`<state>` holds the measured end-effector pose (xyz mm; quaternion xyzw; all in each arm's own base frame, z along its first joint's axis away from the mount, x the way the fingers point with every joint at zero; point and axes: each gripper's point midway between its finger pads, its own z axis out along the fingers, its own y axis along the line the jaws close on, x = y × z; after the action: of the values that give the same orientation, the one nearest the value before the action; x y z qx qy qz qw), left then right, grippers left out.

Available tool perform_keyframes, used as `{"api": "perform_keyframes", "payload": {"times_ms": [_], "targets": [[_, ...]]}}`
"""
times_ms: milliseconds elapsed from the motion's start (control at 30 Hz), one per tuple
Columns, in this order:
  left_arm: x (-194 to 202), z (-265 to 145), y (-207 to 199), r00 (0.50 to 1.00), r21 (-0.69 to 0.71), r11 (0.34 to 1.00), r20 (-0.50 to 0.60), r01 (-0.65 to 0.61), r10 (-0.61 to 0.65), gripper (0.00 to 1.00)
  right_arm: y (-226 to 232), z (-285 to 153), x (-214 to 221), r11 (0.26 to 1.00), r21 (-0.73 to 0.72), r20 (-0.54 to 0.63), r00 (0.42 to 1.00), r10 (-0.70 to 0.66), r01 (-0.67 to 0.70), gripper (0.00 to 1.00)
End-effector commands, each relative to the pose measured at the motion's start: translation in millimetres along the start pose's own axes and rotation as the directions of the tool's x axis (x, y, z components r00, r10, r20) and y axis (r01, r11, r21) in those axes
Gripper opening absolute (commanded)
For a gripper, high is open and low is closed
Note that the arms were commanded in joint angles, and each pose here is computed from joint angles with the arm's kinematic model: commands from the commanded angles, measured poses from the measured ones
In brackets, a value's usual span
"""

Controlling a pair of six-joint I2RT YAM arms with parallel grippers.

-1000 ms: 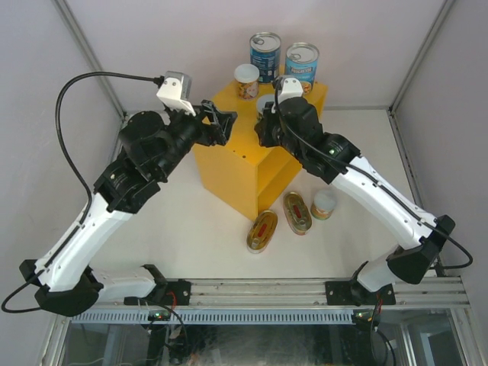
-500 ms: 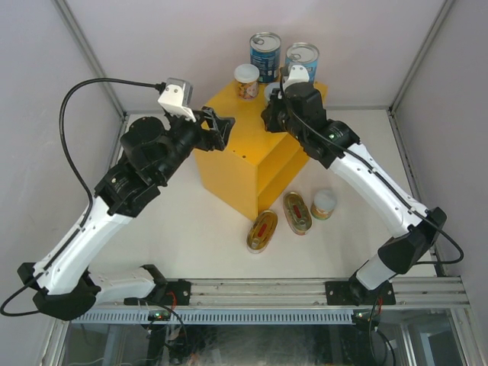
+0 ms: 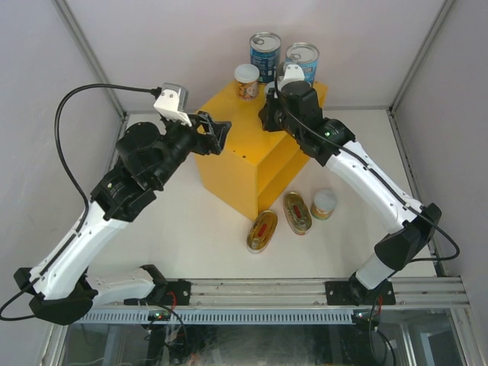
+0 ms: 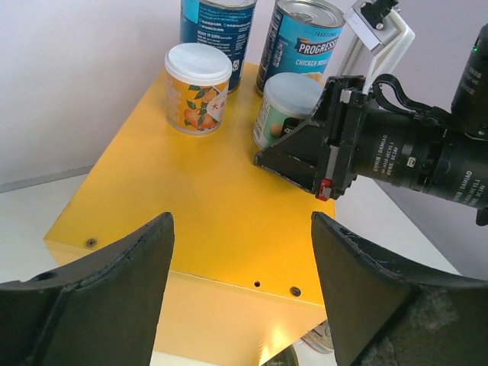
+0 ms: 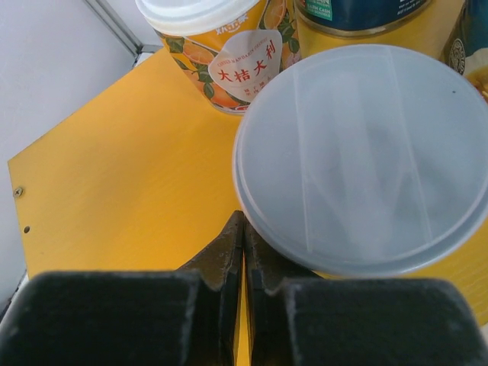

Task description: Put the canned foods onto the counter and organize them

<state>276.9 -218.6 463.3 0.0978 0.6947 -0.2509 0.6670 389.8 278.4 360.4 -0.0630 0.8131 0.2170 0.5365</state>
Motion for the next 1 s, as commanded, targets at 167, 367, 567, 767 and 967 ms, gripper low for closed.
{"api": "perform_keyframes", "payload": {"times_ms": [167, 367, 567, 767, 967], "targets": [[-7, -15, 4, 1.0, 0.011, 1.0, 0.03, 0.001, -0.002, 0.77, 10, 2, -26, 0.999, -0.035, 0.07, 0.997, -0.02, 0.022, 0.01], [-12, -25, 4, 0.999, 0.018, 1.0, 0.034, 0.005, -0.005, 0.78, 31, -17, -28, 0.996, -0.066, 0.078, 0.996, -0.047, 0.052, 0.04], [3, -35, 10, 1.0, 0.011, 1.0, -0.002, 0.006, -0.006, 0.8, 48, -57, -23, 0.994, -0.089, 0.076, 0.995, -0.057, 0.063, 0.2], [20, -53, 21, 0.998, -0.021, 1.0, -0.066, -0.016, 0.015, 0.81, 45, -105, -16, 0.994, -0.106, 0.089, 0.996, -0.009, 0.018, 0.35], [49, -77, 26, 0.993, -0.027, 1.0, -0.12, -0.007, 0.004, 0.82, 28, -131, 3, 0.997, -0.079, 0.081, 0.997, 0.016, -0.01, 0.38]]}}
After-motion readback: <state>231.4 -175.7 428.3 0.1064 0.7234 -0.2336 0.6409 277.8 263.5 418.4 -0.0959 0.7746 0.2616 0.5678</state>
